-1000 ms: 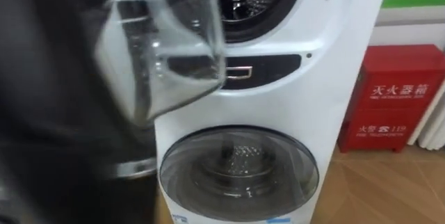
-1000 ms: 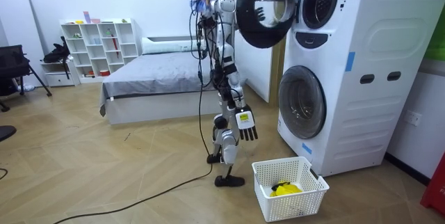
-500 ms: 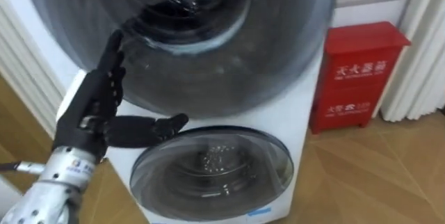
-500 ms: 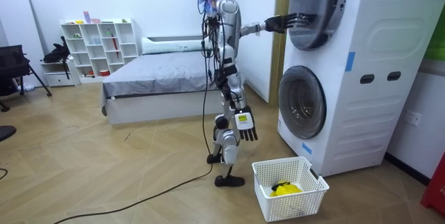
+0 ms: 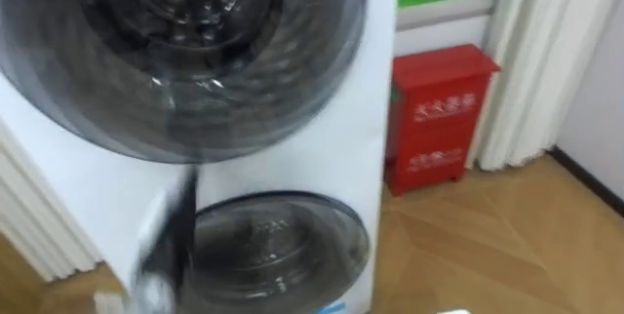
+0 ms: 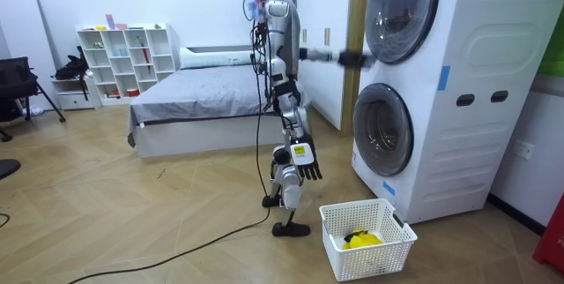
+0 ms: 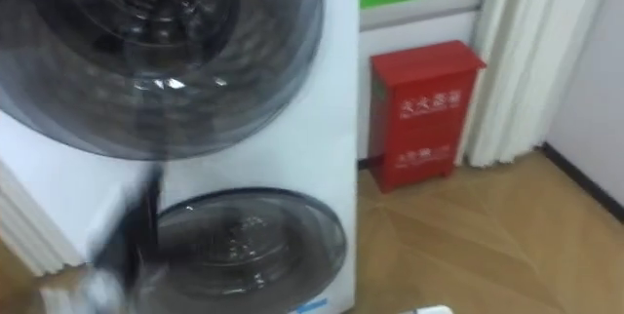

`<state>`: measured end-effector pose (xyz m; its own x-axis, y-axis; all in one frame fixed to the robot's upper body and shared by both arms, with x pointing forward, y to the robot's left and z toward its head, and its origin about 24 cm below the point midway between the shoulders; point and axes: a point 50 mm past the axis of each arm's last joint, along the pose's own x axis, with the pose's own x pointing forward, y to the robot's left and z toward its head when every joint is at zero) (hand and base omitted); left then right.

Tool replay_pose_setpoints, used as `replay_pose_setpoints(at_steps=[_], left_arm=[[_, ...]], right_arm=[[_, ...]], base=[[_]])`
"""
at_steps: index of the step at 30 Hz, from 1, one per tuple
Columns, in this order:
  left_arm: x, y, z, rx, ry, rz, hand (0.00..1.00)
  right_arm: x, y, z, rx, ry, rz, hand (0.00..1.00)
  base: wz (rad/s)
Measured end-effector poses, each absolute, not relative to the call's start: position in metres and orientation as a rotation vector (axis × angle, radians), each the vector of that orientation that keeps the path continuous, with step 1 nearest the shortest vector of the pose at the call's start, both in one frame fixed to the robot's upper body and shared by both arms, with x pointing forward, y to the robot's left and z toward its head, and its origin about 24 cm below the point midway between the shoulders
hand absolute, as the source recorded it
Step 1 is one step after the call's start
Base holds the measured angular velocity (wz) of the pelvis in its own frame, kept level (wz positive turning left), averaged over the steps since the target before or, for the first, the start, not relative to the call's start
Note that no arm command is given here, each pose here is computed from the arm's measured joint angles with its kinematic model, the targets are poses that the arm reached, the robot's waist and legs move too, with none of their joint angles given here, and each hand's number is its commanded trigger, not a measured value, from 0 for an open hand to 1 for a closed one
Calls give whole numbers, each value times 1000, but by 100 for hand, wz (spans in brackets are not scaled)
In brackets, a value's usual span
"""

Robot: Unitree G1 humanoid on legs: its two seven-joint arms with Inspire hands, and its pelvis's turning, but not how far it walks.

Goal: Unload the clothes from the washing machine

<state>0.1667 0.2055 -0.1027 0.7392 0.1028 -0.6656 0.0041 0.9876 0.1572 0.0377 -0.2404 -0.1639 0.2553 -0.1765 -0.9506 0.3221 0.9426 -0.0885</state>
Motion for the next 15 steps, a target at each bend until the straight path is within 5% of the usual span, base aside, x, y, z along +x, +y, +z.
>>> replay_pose_setpoints(at_steps=[3,9,15], left_arm=[[86,225,-145,117,1061,206,0],[-21,255,-161,22,1385,628,0],[-31,247,-163,-21,1422,683,0]], right_arm=[[27,-233,-167,172,1296,-336,0],[24,-232,-169,202,1298,-354,0],[24,-231,-169,233,1295,-352,0]], base=[[-4],[-15],[4]])
